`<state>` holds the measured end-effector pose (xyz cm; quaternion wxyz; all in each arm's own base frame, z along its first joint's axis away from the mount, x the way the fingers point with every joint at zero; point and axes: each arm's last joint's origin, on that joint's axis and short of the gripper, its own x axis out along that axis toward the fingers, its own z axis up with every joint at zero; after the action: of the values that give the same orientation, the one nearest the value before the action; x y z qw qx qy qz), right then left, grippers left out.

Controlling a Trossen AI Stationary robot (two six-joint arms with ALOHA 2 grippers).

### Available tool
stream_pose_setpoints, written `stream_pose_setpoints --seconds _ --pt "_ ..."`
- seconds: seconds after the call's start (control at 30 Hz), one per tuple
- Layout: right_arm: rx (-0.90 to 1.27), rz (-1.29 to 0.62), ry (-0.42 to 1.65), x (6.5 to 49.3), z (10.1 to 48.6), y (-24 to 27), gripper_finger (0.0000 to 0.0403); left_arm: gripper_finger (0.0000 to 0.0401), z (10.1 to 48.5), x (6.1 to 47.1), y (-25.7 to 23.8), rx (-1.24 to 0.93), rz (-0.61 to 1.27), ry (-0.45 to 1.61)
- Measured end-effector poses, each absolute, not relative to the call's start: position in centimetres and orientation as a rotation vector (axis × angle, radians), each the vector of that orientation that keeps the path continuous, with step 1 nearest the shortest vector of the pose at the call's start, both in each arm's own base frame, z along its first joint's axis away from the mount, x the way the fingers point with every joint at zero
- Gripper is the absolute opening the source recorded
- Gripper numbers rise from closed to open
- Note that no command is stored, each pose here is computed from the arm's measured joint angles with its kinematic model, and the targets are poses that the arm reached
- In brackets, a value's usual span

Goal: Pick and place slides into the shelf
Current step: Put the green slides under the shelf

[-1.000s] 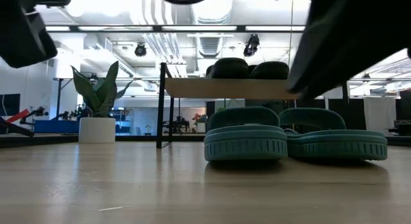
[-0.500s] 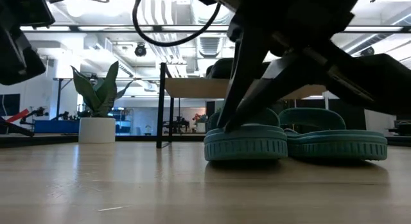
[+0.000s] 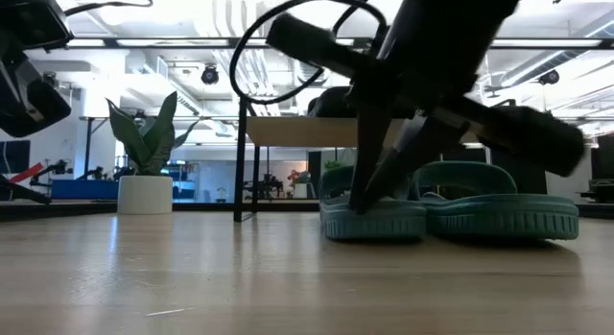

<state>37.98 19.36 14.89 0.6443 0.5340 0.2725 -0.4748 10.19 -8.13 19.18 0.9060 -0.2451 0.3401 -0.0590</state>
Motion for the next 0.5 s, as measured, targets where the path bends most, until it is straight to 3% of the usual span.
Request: stream_pose_setpoints --seconds 0.33,0.5 --pt "1.142 -1.263 0.622 37.9 14.7 16.1 0.0013 0.0011 19.0 9.9 -7.9 -0.517 -0.138 0.697" --pt "1.127 -1.248 0.599 38.0 15.0 16.1 0.0013 0.0011 18.9 9.9 -8.0 -0.516 -0.146 0.708"
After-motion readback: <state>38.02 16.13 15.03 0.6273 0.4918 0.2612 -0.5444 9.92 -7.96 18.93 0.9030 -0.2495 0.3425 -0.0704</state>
